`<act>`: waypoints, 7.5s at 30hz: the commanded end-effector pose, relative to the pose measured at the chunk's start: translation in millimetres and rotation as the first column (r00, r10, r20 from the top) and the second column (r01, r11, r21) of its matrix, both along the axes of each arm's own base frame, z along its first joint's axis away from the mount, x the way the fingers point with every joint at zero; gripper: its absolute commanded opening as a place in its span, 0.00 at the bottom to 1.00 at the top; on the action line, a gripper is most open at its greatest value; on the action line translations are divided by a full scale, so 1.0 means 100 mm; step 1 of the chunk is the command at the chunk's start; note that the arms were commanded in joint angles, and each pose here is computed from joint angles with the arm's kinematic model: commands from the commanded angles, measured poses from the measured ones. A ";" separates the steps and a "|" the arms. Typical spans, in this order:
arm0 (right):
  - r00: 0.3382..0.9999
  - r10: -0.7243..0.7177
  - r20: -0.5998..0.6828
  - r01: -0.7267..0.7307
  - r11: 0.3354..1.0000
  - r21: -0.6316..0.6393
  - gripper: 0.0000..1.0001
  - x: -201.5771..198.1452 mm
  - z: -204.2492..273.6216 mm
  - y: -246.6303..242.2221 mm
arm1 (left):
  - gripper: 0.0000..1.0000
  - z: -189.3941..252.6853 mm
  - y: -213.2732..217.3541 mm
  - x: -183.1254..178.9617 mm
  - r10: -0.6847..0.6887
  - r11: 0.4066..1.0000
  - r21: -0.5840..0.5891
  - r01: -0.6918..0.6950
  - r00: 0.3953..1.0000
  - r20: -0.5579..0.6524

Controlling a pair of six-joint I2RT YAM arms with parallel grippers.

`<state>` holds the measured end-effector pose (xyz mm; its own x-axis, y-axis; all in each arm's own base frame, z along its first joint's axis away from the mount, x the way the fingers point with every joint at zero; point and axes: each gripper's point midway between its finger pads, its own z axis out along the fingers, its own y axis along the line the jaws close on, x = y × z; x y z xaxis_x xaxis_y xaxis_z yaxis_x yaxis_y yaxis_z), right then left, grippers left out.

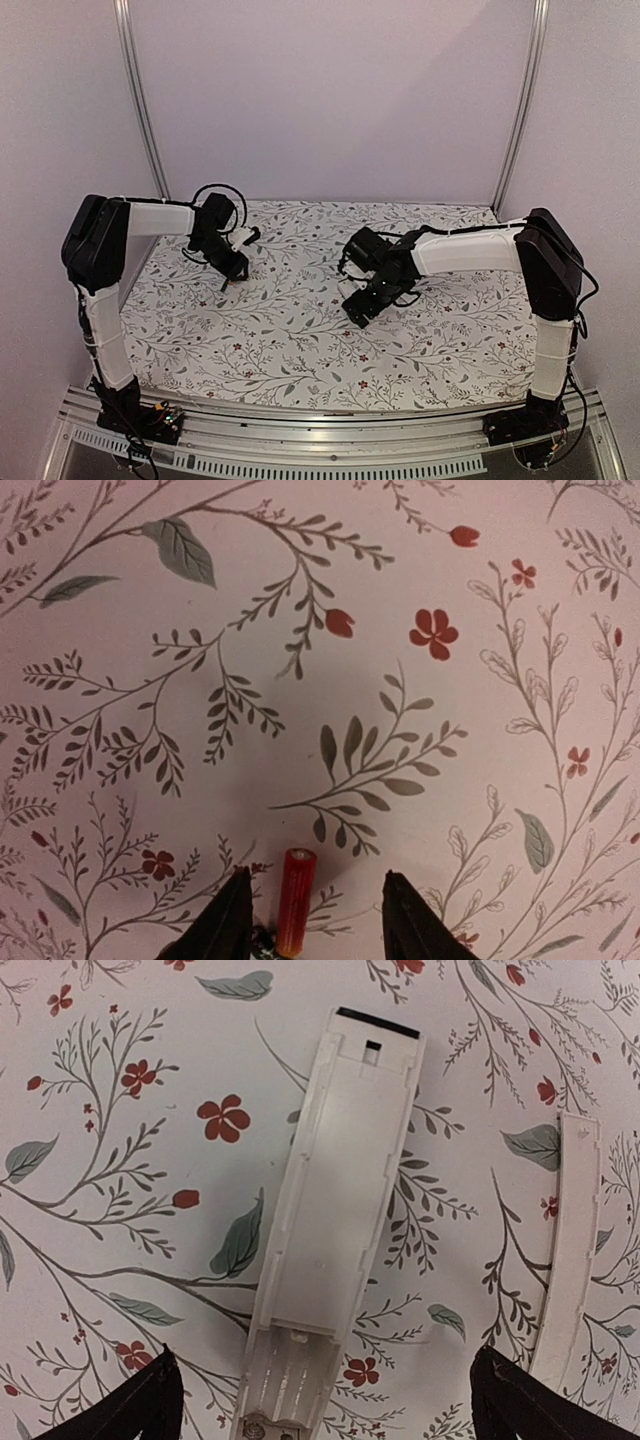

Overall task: Load the batteries into the remote control
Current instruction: Pick up the battery from the center of the board, then pass from the left arm to the right, then move the remote control to the center of the board, then adjust the remote control without batteries at the center of the board.

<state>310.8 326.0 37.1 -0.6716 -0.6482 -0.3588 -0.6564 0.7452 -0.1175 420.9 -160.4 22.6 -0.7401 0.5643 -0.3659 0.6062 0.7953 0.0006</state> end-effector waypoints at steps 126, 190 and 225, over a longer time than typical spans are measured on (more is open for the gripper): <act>0.774 0.186 0.606 -0.631 0.305 0.713 0.00 -0.89 3.59 0.48 | 0.00 3.80 -2.58 -1.98 -0.038 0.174 -0.778 0.603 0.794 0.607; 0.860 0.439 -0.260 -0.353 0.880 0.318 0.00 -0.49 -0.04 0.74 | 0.99 1.46 -0.99 -1.35 0.201 0.920 -0.391 -0.032 0.893 0.401; 0.989 0.133 -0.069 -0.109 0.953 0.281 0.00 -0.16 0.85 -0.22 | 0.96 0.04 -2.03 -1.76 -0.917 0.369 -0.011 0.929 0.366 0.157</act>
